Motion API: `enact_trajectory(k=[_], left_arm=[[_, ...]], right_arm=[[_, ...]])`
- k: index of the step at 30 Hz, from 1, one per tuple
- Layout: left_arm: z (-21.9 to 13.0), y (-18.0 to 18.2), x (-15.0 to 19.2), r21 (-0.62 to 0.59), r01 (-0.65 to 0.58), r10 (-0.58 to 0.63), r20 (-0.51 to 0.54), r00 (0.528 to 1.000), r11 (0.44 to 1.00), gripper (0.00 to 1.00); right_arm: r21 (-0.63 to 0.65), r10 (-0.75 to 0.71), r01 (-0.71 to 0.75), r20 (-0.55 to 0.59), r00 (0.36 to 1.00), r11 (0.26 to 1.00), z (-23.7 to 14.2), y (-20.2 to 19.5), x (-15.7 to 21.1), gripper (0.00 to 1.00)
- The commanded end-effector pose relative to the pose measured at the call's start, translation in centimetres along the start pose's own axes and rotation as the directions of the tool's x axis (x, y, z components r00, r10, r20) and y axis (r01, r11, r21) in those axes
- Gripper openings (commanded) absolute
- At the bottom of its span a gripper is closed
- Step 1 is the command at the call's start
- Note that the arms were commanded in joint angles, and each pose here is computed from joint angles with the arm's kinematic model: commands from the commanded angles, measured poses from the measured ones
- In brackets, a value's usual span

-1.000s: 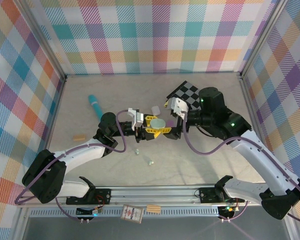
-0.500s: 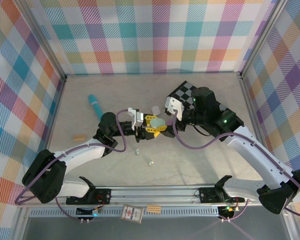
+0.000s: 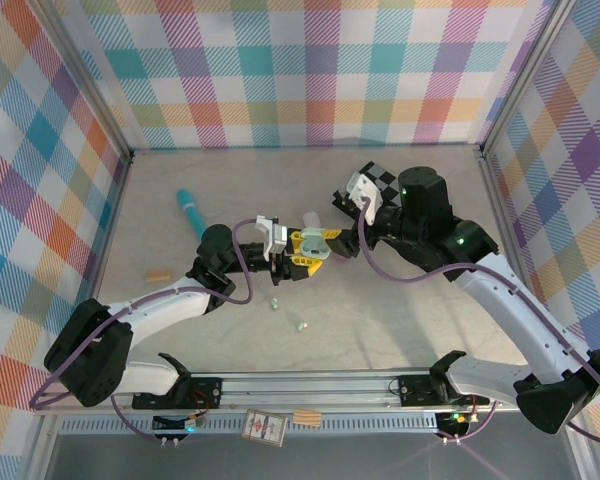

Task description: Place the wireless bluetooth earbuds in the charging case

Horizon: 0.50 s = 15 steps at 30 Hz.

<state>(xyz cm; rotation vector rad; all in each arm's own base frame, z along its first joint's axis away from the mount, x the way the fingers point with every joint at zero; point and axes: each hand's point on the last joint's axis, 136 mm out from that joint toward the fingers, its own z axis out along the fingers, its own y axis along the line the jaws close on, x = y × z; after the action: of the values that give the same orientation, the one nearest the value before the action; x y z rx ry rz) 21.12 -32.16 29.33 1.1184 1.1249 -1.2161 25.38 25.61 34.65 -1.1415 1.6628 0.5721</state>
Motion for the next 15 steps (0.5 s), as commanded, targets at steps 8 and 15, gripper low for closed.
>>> enact_trajectory(k=[8, 15], left_arm=[[-0.1, -1.7, -2.6, 0.071, -0.069, 0.065, 0.057, 0.996, 0.995, 0.4], [0.0, -1.7, -2.9, 0.075, -0.071, 0.066, 0.06, 0.996, 0.995, 0.4]], right_arm=[[-0.072, -0.157, 0.161, 0.062, 0.986, 0.984, 0.5, 1.0, -0.6, 0.78], [-0.14, -0.157, 0.162, 0.044, 0.987, 0.977, 1.2, 1.8, -0.1, 0.63]])
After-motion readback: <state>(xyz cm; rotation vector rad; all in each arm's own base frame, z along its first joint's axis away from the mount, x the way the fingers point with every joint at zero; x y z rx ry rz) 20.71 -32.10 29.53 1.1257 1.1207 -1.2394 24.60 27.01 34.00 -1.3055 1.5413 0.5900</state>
